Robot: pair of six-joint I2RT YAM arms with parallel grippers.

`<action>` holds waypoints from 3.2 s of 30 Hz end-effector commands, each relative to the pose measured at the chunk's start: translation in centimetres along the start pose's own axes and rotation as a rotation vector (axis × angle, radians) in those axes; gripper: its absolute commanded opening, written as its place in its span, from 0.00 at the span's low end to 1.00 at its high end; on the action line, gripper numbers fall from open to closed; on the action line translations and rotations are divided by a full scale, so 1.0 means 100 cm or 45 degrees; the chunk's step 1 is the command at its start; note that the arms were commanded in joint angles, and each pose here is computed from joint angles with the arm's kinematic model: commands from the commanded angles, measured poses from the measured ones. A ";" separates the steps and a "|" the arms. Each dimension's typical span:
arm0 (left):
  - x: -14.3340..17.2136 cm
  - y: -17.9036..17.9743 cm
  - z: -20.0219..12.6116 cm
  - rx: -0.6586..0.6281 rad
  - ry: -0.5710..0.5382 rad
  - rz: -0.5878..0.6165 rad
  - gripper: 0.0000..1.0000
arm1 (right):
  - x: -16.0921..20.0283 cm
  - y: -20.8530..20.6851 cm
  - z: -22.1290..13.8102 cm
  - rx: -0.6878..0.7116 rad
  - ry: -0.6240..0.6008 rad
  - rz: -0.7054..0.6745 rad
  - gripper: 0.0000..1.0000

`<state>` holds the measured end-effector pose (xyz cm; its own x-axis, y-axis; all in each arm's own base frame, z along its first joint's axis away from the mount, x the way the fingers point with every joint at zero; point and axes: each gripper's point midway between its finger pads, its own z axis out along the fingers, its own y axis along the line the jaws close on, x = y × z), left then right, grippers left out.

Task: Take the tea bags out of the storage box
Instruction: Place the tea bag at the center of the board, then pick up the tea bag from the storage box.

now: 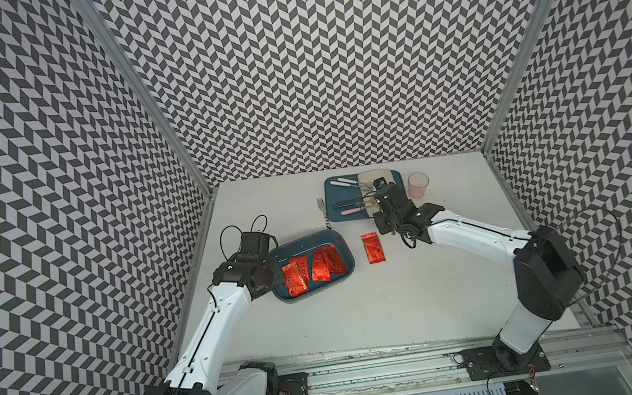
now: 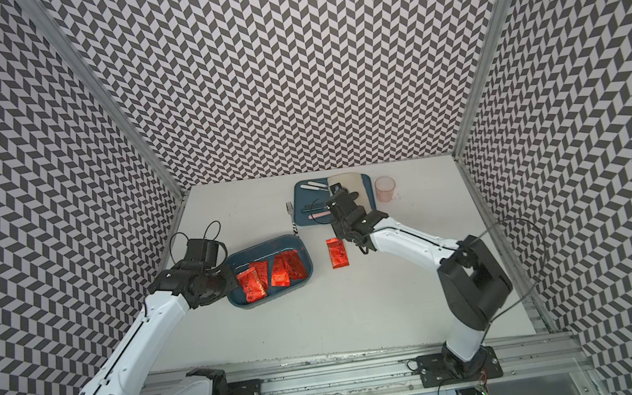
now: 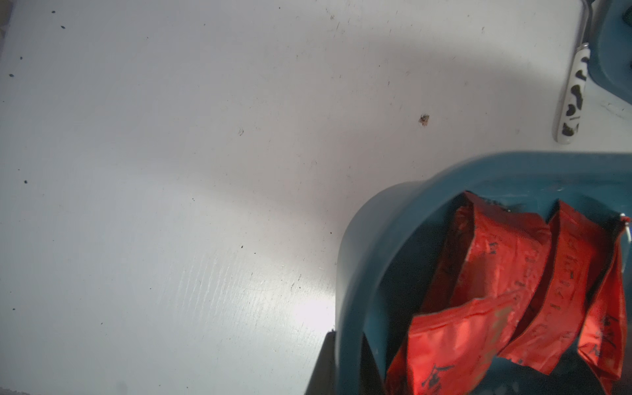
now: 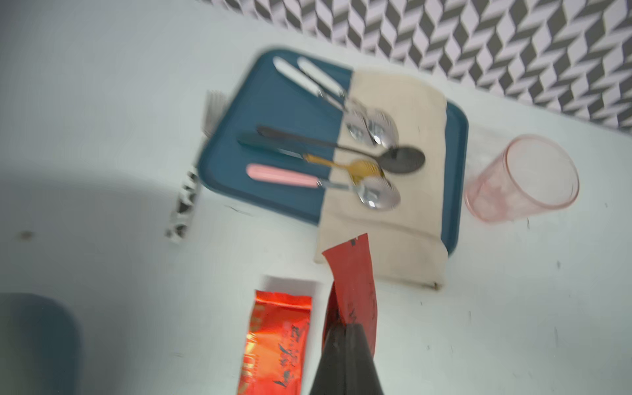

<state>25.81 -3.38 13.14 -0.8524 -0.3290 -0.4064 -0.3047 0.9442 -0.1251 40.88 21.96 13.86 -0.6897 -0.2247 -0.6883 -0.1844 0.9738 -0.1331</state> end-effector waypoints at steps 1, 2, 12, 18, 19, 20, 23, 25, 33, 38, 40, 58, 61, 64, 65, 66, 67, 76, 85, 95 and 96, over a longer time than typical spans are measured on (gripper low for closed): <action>-0.009 -0.006 -0.008 0.053 -0.060 -0.005 0.00 | 0.030 -0.017 0.022 0.188 0.158 0.015 0.00; -0.009 -0.006 -0.008 0.051 -0.059 -0.006 0.00 | 0.036 -0.015 0.028 0.194 0.183 0.017 0.00; -0.008 -0.007 -0.005 0.051 -0.049 -0.003 0.00 | 0.074 -0.015 0.045 0.219 0.295 0.032 0.00; -0.007 -0.006 -0.005 0.050 -0.047 -0.003 0.00 | 0.085 -0.009 0.053 0.201 0.340 0.036 0.00; -0.008 -0.006 -0.005 0.050 -0.048 -0.004 0.00 | 0.086 -0.007 0.055 0.193 0.347 0.036 0.00; -0.008 -0.006 -0.005 0.050 -0.047 -0.005 0.00 | 0.088 -0.006 0.055 0.192 0.355 0.037 0.00; -0.008 -0.006 -0.005 0.045 -0.044 -0.007 0.00 | 0.092 -0.003 0.057 0.175 0.366 0.043 0.00; -0.008 -0.006 -0.005 0.043 -0.045 -0.006 0.00 | 0.095 0.000 0.058 0.153 0.376 0.050 0.00; -0.007 -0.006 -0.004 0.043 -0.039 -0.005 0.00 | 0.097 0.004 0.057 0.125 0.377 0.071 0.03; -0.007 -0.006 -0.004 0.043 -0.041 -0.006 0.00 | 0.089 0.007 0.054 0.098 0.355 0.085 0.15; -0.008 -0.006 -0.005 0.045 -0.045 -0.006 0.00 | 0.082 0.009 0.050 0.076 0.341 0.093 0.17; -0.008 -0.005 -0.005 0.043 -0.048 -0.008 0.00 | -0.017 0.139 -0.098 -0.572 0.080 -0.021 0.26; -0.008 -0.006 -0.006 0.047 -0.054 -0.009 0.00 | -0.013 0.178 -0.109 -0.640 0.096 -0.086 0.30; -0.007 -0.006 -0.005 0.044 -0.046 -0.008 0.00 | 0.000 0.203 -0.104 -0.647 0.150 -0.134 0.31; -0.008 -0.006 -0.005 0.044 -0.048 -0.007 0.00 | 0.004 0.207 -0.099 -0.627 0.169 -0.143 0.32; -0.008 -0.006 -0.005 0.045 -0.049 -0.007 0.00 | 0.010 0.209 -0.092 -0.599 0.191 -0.152 0.33; -0.008 -0.006 -0.005 0.044 -0.049 -0.007 0.00 | 0.014 0.210 -0.087 -0.582 0.204 -0.160 0.33; -0.007 -0.006 -0.005 0.047 -0.048 -0.004 0.00 | 0.043 0.207 -0.052 -0.451 0.285 -0.214 0.37; -0.008 -0.006 -0.005 0.047 -0.047 -0.005 0.00 | 0.052 0.209 -0.032 -0.393 0.315 -0.231 0.32; -0.007 -0.007 -0.004 0.050 -0.042 -0.002 0.00 | 0.019 0.208 -0.055 -0.418 0.231 -0.185 0.02; -0.007 -0.007 -0.004 0.049 -0.040 -0.002 0.00 | 0.013 0.207 -0.060 -0.425 0.216 -0.179 0.00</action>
<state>25.83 -3.39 13.18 -0.8516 -0.3292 -0.4080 -0.3043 0.9441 -0.1265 31.20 41.58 11.28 -0.7633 -0.4195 -0.4913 -0.4976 0.8668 0.0329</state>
